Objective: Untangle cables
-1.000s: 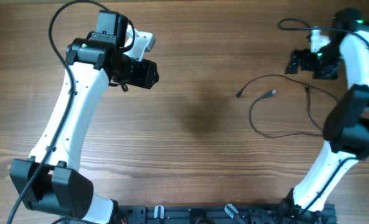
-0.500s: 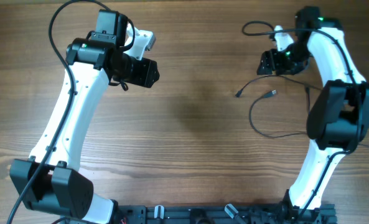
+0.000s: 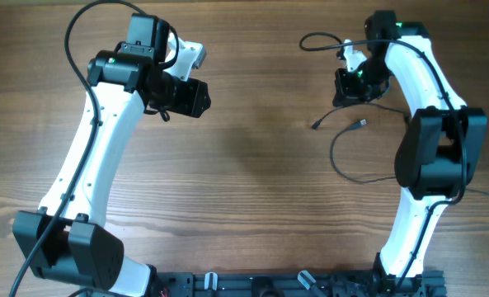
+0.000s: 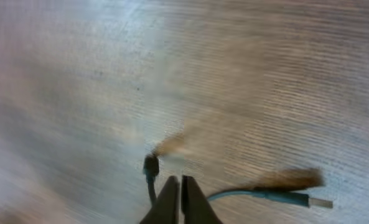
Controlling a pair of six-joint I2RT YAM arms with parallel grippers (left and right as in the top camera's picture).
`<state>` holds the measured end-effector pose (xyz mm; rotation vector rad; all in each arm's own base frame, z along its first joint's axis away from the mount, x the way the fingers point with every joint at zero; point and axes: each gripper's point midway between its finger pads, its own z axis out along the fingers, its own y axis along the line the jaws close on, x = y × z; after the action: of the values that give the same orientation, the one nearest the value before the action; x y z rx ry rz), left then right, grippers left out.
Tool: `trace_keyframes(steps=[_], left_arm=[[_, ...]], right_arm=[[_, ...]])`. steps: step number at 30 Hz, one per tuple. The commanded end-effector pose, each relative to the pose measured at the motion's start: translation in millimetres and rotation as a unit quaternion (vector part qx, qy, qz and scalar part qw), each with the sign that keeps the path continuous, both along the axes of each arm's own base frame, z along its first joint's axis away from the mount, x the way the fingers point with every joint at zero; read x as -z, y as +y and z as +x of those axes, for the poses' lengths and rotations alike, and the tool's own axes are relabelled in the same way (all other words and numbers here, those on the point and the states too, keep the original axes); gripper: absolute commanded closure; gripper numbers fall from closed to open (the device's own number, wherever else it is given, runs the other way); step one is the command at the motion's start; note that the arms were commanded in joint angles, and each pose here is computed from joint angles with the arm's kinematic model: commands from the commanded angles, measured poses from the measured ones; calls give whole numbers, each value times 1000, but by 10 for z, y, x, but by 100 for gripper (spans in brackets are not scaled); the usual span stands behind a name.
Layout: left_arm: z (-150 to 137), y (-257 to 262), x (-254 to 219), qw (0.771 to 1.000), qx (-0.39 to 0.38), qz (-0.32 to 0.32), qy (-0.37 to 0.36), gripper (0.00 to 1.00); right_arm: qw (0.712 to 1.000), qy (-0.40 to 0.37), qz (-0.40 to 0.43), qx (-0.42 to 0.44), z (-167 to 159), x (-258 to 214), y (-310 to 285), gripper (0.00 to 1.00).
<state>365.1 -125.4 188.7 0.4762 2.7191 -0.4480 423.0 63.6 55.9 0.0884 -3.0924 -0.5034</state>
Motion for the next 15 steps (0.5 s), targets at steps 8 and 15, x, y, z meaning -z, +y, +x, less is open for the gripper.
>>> trace_keyframes(steps=[8,15], left_arm=[[-96,27,79,1000,8,11,25,46],[-97,27,79,1000,19,14,21,45]], right_arm=[[876,-1,-92,474,447,58,-971,0],[774,32,-81,627,123,-111,-2056,1]])
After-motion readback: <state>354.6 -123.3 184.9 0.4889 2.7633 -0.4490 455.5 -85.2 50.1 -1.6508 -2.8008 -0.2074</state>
